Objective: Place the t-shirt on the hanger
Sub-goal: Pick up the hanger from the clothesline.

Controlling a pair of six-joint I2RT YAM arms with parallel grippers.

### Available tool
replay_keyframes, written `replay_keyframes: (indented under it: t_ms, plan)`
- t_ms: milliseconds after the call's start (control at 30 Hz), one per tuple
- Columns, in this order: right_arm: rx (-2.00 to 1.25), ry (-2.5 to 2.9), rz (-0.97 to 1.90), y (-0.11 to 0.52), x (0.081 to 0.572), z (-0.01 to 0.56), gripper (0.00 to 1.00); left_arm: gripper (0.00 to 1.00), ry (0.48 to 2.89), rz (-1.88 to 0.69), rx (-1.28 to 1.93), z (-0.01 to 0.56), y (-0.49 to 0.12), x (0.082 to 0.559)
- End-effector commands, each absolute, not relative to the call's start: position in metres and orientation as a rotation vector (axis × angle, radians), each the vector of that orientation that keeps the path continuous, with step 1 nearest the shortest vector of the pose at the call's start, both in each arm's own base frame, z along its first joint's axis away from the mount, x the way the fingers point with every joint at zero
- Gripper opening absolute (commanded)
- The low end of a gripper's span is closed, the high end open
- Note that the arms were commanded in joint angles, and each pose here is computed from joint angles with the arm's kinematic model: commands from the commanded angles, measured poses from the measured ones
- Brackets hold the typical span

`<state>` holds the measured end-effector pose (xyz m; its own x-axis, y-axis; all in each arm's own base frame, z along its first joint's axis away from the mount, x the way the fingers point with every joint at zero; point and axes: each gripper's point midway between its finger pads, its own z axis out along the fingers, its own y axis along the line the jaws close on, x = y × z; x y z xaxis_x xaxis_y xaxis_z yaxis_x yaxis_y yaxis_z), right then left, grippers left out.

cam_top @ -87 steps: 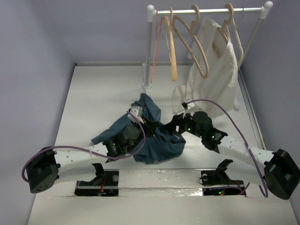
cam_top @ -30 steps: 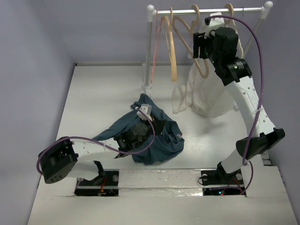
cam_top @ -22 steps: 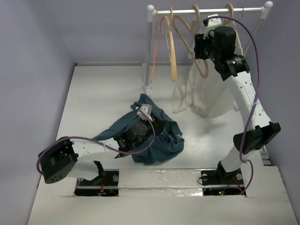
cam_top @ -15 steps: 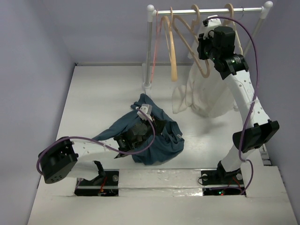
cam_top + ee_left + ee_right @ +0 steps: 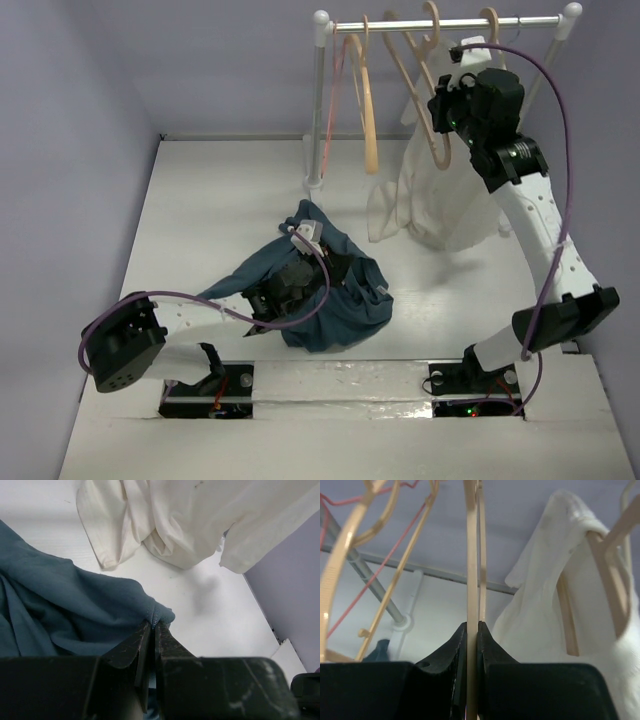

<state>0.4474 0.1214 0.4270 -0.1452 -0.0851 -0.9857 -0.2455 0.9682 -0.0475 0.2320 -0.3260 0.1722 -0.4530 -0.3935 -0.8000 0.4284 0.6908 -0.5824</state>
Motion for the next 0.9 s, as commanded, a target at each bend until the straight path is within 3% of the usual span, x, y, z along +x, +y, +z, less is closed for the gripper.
replay_keyframes:
  t_ms: [0,167,267,567,867]
  plan:
    - [-0.194,1.514,0.178,0.115,0.426,0.489,0.00,0.00,1.709,-0.994,-0.004,0.212,-0.331,0.243]
    - [-0.192,1.559,0.222,0.115,0.404,0.470,0.00,0.00,1.704,-0.974,-0.014,0.215,-0.326,0.251]
    - [-0.162,1.651,0.267,0.116,0.392,0.426,0.00,0.00,1.699,-0.951,-0.032,0.215,-0.318,0.257]
    - [-0.137,1.846,0.680,0.138,0.260,0.302,0.00,0.00,1.693,-0.875,-0.082,0.207,-0.288,0.281]
    - [-0.239,1.989,0.941,0.149,0.155,0.274,0.00,0.00,1.672,-0.816,-0.127,0.201,-0.272,0.309]
